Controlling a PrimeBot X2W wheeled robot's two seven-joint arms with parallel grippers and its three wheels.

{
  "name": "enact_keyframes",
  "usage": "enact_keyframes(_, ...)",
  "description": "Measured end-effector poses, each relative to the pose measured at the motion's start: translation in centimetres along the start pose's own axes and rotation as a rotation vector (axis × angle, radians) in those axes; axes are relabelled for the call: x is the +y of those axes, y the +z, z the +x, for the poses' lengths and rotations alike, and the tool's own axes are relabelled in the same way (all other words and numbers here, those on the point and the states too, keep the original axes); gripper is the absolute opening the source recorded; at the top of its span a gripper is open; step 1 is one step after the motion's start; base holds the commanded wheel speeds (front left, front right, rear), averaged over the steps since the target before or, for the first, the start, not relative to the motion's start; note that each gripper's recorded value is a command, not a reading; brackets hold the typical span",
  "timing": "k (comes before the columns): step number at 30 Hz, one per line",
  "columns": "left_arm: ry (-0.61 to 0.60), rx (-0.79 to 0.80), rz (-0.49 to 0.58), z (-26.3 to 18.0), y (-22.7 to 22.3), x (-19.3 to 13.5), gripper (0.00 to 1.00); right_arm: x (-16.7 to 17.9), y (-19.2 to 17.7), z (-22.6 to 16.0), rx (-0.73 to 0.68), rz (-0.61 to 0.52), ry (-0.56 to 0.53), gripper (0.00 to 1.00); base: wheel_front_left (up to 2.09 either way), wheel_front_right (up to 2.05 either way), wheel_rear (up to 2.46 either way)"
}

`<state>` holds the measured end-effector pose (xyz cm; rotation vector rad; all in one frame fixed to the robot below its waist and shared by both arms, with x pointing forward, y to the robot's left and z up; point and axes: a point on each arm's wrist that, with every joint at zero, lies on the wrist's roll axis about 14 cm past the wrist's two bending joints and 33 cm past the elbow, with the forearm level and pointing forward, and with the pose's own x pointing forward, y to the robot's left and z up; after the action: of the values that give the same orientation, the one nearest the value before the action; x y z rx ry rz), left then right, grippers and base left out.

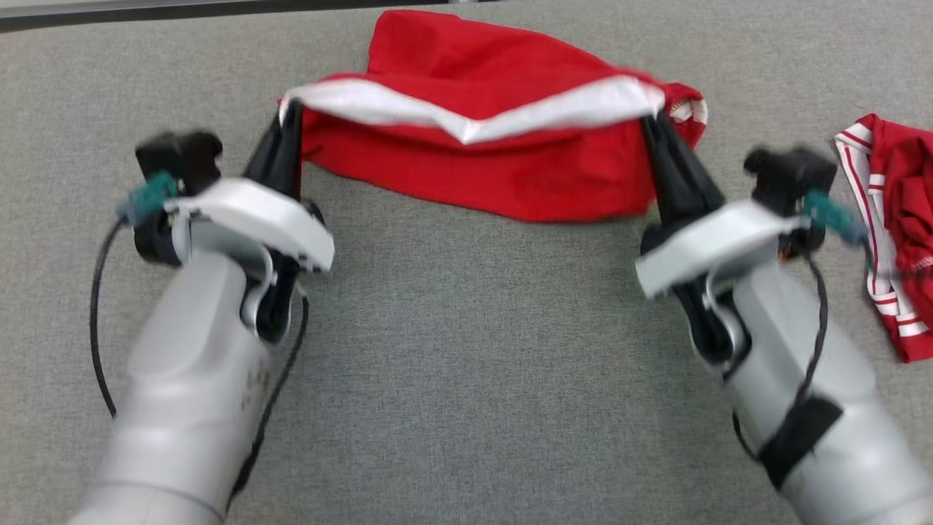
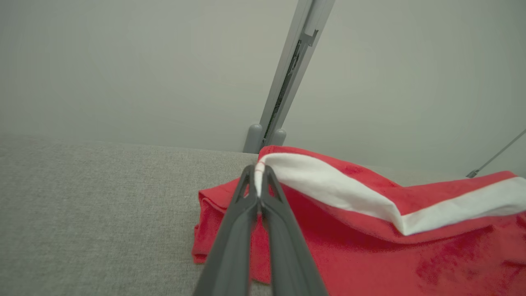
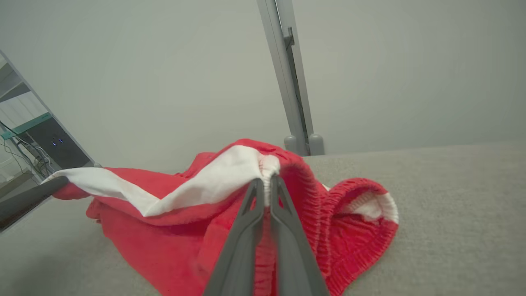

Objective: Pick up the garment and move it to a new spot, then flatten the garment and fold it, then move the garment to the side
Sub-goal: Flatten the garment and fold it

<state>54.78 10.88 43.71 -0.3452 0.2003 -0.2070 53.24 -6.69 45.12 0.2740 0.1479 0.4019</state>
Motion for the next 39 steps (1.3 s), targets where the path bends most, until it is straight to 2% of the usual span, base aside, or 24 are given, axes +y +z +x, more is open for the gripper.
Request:
enact_keyframes(5, 0.032, 0.006, -0.051, -3.0, -2.0, 0.9, 0.00, 0.9, -3.0, -4.1, 0.028, 0.037, -0.001, 0.00, 0.00, 0.00, 0.00)
enact_keyframes(11, 0.044, -0.013, -0.016, -7.8, -2.7, 1.6, 0.00, 2.0, -4.2, -9.6, 0.024, 0.066, -0.031, 0.00, 0.00, 0.00, 0.00)
enact_keyframes(18, 0.054, -0.041, 0.057, -13.9, -2.4, 1.9, 0.00, 5.2, -4.9, -15.7, 0.025, 0.092, -0.025, 0.00, 0.00, 0.00, 0.00)
enact_keyframes(26, 0.103, -0.047, 0.065, -19.7, -1.7, 1.4, 0.00, 6.9, -5.7, -21.8, 0.049, 0.082, -0.029, 0.00, 0.00, 0.00, 0.00)
enact_keyframes(32, 0.109, -0.063, 0.082, -21.5, 0.1, 0.4, 0.00, 7.3, -5.4, -24.1, 0.048, 0.095, -0.054, 0.00, 0.00, 0.00, 0.00)
enact_keyframes(39, 0.028, -0.066, 0.125, -19.4, 1.8, -1.2, 0.00, 6.8, -4.7, -22.9, 0.026, 0.135, -0.091, 0.00, 0.00, 0.00, 0.00)
